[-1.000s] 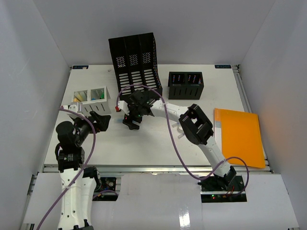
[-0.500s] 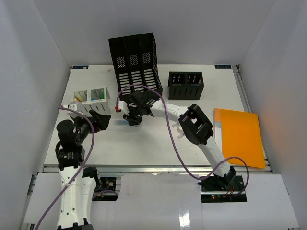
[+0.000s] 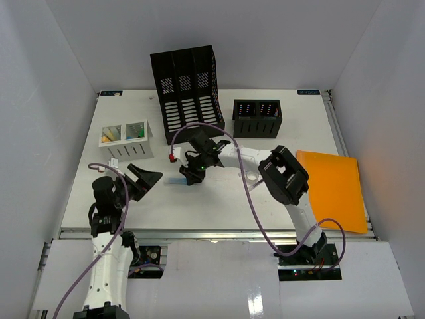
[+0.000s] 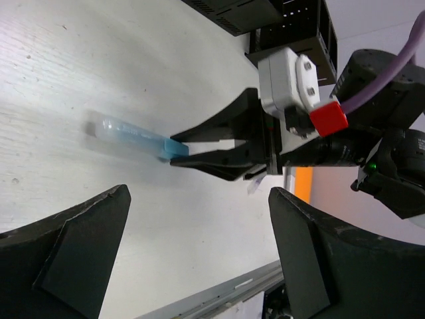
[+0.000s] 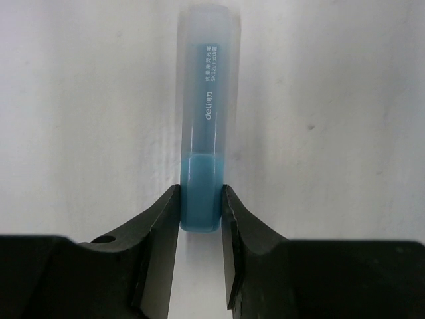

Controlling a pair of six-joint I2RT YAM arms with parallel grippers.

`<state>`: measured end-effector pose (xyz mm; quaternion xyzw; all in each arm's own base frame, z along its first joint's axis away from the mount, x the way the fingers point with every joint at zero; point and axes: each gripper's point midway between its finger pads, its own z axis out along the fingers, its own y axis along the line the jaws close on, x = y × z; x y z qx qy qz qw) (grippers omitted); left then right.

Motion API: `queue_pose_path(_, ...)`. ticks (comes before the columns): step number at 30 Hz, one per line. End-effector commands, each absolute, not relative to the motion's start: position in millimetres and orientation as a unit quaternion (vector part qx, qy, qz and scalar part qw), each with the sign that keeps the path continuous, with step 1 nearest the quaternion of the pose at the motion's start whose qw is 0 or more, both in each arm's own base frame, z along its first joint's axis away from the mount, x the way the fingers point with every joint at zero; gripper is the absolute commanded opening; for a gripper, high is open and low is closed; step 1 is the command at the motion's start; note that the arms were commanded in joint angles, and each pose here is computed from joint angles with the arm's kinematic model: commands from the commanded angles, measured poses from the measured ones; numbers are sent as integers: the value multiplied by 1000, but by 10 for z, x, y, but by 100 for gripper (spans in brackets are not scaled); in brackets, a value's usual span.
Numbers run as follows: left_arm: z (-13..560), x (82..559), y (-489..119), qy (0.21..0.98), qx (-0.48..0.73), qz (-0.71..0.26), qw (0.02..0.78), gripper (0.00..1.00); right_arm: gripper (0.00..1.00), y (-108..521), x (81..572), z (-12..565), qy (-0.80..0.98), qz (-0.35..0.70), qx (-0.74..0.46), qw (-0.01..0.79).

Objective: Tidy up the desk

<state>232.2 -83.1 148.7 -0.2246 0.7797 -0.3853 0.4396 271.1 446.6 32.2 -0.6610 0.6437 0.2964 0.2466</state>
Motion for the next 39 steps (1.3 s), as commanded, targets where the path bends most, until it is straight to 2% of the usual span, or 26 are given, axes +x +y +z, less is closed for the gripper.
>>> queue_pose_path(1, 1682, 2315, -922, 751, -248, -435, 430, 96, 8, 4376, 2368, 864, 628, 362, -645, 242)
queue_pose_path(8, 1773, 2342, -914, 733, -281, -452, 424, 96, 8, 4147, 2177, 1192, 623, 390, -632, 248)
queue_pose_path(19, 1887, 2398, -891, 723, -292, -456, 429, 96, 8, 3883, 2225, 1473, 625, 411, -607, 269)
queue_pose_path(39, 1815, 2520, -944, 724, -290, -474, 409, 94, 8, 4330, 2158, 1903, 599, 472, -589, 266)
